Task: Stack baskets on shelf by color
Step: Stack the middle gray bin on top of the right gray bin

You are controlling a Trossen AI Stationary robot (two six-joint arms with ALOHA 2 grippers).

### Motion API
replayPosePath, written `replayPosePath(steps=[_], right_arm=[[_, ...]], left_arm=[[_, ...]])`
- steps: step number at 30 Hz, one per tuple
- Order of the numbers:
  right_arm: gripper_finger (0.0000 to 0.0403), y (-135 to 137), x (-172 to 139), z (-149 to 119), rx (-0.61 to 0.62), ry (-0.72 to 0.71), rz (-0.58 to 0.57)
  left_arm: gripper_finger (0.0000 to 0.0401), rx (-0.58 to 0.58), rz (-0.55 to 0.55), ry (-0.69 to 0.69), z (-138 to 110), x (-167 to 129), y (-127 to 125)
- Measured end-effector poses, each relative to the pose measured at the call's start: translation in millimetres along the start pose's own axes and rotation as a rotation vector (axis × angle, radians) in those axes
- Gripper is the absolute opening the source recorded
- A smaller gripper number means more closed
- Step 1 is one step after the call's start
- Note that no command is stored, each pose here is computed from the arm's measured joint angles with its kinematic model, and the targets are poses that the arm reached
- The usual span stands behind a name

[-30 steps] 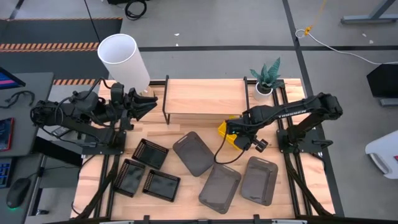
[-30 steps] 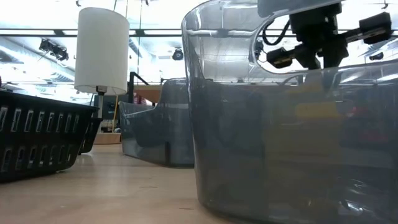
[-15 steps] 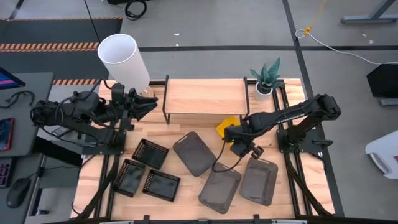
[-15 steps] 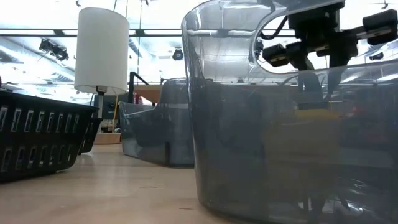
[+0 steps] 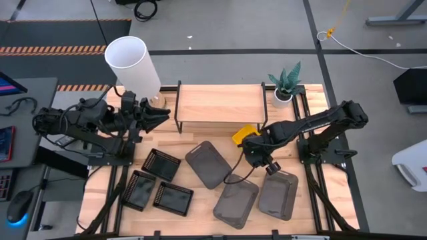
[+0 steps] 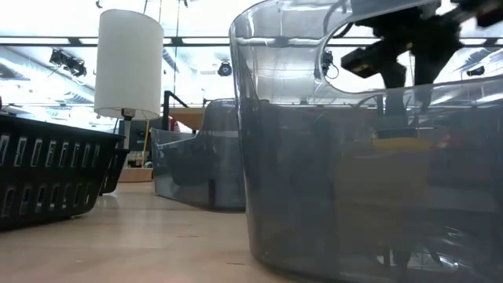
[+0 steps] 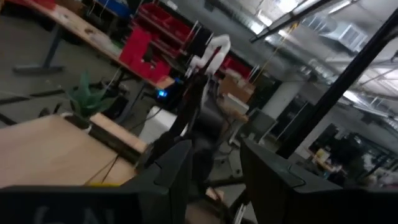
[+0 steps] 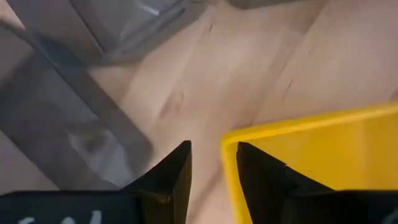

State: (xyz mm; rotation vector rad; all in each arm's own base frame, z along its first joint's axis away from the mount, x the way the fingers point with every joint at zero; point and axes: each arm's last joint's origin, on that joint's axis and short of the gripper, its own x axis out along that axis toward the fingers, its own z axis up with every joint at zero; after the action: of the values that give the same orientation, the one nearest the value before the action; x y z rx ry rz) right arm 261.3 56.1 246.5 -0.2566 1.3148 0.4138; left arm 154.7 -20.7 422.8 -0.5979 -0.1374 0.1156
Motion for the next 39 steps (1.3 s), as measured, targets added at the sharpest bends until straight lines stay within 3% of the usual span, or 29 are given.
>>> replayPosePath(steps=[8,12,16,21,27,33,39], right_arm=[[0.0133,11.3,-0.7,-6.7,0.500,0.064,0.008],[0.0134,13.4,1.1,-5.6,0.614,0.056,0.032],[0.0140,14.4,-0.4,2.3,0.677,-0.003,0.127],[0.0145,14.2,-14.8,23.6,0.684,-0.129,0.237],[0.0143,7.6,-26.5,59.0,0.621,-0.214,0.168],[0.0143,1.8,-20.9,101.4,0.517,-0.193,0.105],[0.0143,-2.7,-23.8,136.2,0.414,-0.228,0.039]], left_arm=[[0.0142,0.020,0.105,0.145,-15.8,1.4,10.0],[0.0142,0.059,0.169,0.227,-25.7,4.0,15.6],[0.0142,0.095,0.226,0.312,-37.5,10.2,20.6],[0.0142,0.083,0.220,0.357,-44.0,16.4,20.9],[0.0142,0.015,0.125,0.451,-48.4,17.9,18.2],[0.0142,-0.023,0.054,0.476,-45.1,12.8,15.1],[0.0142,-0.010,0.045,0.487,-42.5,5.5,16.0]])
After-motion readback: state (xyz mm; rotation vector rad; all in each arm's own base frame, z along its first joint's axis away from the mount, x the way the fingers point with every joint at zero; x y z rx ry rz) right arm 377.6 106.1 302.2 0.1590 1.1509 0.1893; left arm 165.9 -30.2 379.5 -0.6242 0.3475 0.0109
